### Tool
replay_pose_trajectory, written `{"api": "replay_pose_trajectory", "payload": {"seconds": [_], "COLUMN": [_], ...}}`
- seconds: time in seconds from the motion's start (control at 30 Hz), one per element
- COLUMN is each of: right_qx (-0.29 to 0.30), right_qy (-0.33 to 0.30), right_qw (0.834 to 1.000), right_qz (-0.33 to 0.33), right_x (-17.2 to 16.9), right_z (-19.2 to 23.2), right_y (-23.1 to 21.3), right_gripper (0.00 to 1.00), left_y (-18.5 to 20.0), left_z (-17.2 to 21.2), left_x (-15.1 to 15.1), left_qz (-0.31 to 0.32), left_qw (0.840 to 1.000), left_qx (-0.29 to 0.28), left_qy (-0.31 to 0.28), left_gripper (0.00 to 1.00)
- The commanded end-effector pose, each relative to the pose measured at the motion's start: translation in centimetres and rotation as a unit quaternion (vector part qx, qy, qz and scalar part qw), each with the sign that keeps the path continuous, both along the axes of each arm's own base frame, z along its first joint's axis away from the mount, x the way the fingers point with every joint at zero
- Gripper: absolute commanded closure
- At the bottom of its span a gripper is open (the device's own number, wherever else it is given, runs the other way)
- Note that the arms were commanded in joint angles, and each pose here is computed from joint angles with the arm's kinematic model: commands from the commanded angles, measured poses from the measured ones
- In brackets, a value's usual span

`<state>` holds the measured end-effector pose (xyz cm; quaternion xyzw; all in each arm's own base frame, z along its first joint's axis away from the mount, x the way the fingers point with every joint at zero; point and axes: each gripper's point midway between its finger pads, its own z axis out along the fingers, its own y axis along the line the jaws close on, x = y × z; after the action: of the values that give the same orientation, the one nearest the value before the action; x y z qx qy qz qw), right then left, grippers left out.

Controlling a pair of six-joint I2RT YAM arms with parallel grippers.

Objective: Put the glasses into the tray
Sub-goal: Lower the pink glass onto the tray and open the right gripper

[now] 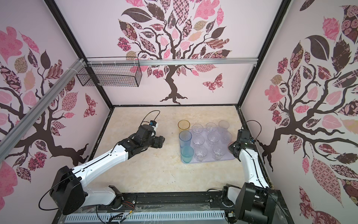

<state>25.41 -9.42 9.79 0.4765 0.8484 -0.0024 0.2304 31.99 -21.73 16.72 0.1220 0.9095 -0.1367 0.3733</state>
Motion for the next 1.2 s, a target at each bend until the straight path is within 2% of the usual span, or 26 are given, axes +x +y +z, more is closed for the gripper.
{"api": "replay_pose_trajectory", "payload": {"seconds": [0.0,0.3,0.67,0.93,1.17], "right_qx": [0.005,0.005,0.007,0.010,-0.008], "right_qy": [-0.001,0.038,0.062,0.052,0.026], "right_qw": [1.000,0.999,0.998,0.998,0.999], "right_qz": [-0.004,0.000,0.014,0.022,0.031], "right_x": [0.8,0.3,0.3,0.7,1.9], "right_z": [-1.1,-3.4,-5.5,-4.8,-0.9], "right_y": [-0.2,-0.4,-0.4,-0.2,-0.7], "right_gripper": [1.00,1.00,0.88,0.63,0.54], "left_y": [0.0,0.0,0.7,0.7,0.6], "left_z": [0.6,0.6,1.1,0.9,0.5], "left_x": [-0.2,-0.3,0.0,0.0,0.1], "left_qz": [-0.009,-0.012,-0.002,0.000,0.000], "left_qw": [1.000,1.000,1.000,1.000,1.000], "left_qx": [-0.009,-0.010,-0.007,-0.004,-0.004], "left_qy": [-0.015,-0.014,-0.024,-0.023,-0.017], "left_gripper": [0.20,0.21,0.21,0.21,0.21]}}
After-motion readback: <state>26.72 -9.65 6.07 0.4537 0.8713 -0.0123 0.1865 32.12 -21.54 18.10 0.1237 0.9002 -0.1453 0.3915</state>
